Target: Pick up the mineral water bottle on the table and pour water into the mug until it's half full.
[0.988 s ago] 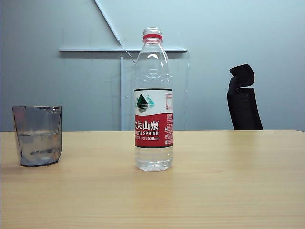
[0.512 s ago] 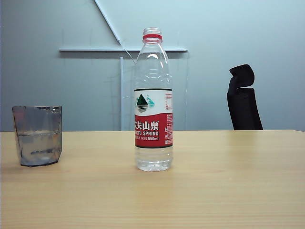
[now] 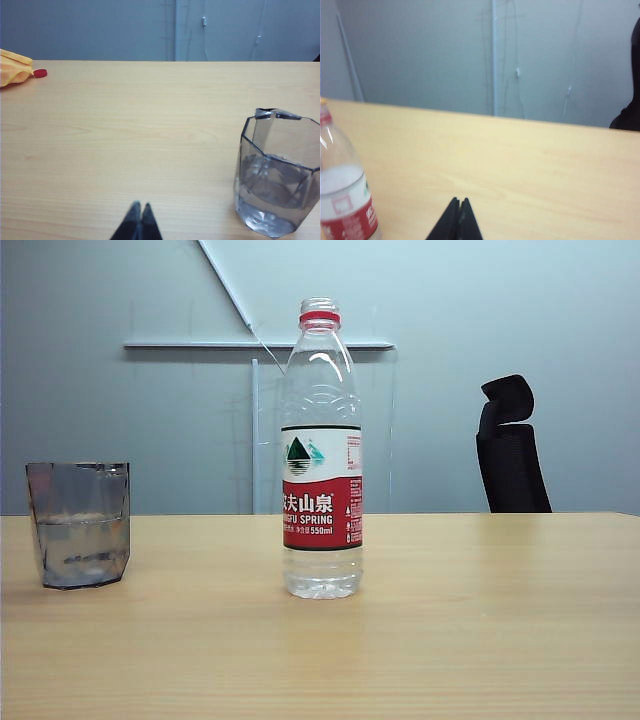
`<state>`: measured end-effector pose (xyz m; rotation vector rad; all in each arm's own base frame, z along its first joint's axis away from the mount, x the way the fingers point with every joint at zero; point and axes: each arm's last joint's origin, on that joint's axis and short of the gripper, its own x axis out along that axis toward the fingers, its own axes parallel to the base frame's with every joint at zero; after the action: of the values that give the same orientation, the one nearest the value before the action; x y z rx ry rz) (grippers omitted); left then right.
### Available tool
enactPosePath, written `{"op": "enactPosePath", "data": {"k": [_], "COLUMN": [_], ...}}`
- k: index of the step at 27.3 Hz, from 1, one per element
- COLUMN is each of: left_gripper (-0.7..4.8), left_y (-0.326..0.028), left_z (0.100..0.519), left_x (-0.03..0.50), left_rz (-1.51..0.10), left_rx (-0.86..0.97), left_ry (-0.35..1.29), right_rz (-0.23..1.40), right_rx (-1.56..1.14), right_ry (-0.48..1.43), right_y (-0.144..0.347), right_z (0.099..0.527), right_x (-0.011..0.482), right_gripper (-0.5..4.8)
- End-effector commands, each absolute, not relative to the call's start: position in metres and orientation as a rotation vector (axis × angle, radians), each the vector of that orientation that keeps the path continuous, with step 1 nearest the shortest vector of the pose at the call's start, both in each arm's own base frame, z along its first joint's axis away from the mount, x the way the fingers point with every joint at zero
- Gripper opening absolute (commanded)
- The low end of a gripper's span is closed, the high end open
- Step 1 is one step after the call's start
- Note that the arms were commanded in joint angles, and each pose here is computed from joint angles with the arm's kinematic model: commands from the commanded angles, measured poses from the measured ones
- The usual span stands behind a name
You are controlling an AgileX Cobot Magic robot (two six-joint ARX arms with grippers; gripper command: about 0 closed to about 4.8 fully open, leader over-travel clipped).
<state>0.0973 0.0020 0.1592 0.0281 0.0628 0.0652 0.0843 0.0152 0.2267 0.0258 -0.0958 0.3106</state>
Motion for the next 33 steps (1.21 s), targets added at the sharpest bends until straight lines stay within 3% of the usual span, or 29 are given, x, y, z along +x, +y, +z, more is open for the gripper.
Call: {"op": "enactPosePath", "data": {"k": [1, 14, 33], "left_gripper": [-0.02, -0.02, -0.02], "left_y": [0.002, 0.002, 0.002], "left_z": [0.161, 0.161, 0.161], "left_x": [0.097, 0.097, 0.097], "left_rz": [0.067, 0.067, 0.067], "left_rx": [0.028, 0.028, 0.028], "left_ry": [0.050, 0.050, 0.050], "right_rz": [0.302, 0.039, 0.005], "right_rx": [0.047, 0.102, 0.068], "right_ry": [-0.141, -0.077, -0.081], "right_y": [0.008, -0.004, -0.005], "right_z": [0.217, 0.171, 0.172], "right_x": [0.086, 0.097, 0.097], "right_gripper": [-0.06, -0.06, -0.06]}}
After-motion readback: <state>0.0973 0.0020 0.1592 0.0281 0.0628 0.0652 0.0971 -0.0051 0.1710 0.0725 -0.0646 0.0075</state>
